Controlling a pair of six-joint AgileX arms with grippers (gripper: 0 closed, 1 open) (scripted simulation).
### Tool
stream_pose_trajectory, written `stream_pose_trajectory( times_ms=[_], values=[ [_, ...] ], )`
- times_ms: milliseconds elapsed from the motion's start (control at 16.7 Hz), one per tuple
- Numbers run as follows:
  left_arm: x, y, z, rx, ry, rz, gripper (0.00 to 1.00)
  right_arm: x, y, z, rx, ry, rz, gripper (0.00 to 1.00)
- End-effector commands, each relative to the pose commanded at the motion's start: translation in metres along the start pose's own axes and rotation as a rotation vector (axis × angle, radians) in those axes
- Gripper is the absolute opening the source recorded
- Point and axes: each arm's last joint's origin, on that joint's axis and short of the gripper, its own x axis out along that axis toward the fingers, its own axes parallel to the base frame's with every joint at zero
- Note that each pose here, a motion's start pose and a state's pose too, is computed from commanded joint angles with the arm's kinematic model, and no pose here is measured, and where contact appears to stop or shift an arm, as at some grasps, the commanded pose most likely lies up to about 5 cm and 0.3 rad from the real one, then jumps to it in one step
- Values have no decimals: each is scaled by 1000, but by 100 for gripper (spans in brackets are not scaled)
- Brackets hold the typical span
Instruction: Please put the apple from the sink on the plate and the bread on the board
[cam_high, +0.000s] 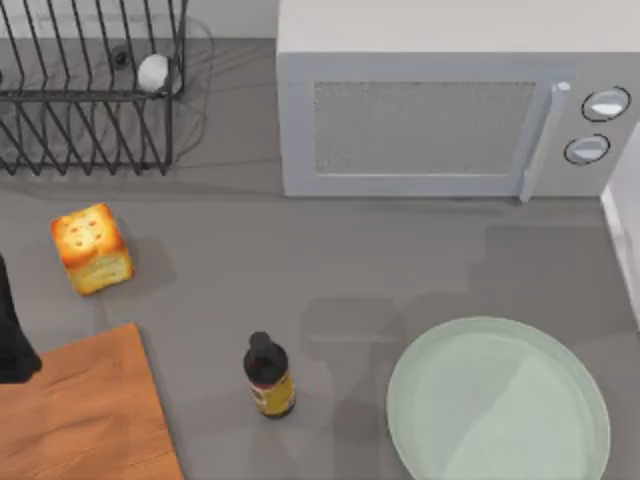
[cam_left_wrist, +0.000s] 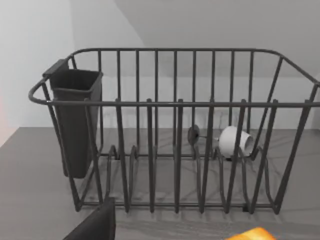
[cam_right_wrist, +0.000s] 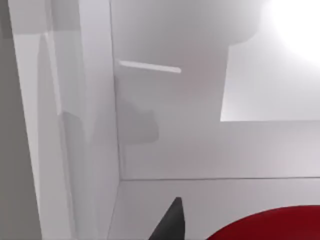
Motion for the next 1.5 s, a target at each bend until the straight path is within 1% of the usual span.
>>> stream_pose_trajectory(
  times_ms=[180, 360, 600, 780, 1020, 1320, 1500],
  values=[
    [0, 0, 0, 0, 0, 0, 100, -10, 48, -9, 4, 42, 7, 0],
    [0, 0, 0, 0, 0, 0, 100, -21, 103, -28, 5, 87, 2, 0],
    [0, 0, 0, 0, 0, 0, 100, -45, 172, -64, -1, 99, -9, 0],
    [0, 0, 0, 0, 0, 0, 100, -65, 209, -95, -6, 85, -6, 0],
    [0, 0, 0, 0, 0, 0, 100, -82, 233, -124, -9, 72, 0, 0],
    [0, 0, 0, 0, 0, 0, 100, -83, 235, -126, -9, 71, 1, 0],
    [0, 0, 0, 0, 0, 0, 100, -83, 235, -126, -9, 71, 1, 23]
  ],
)
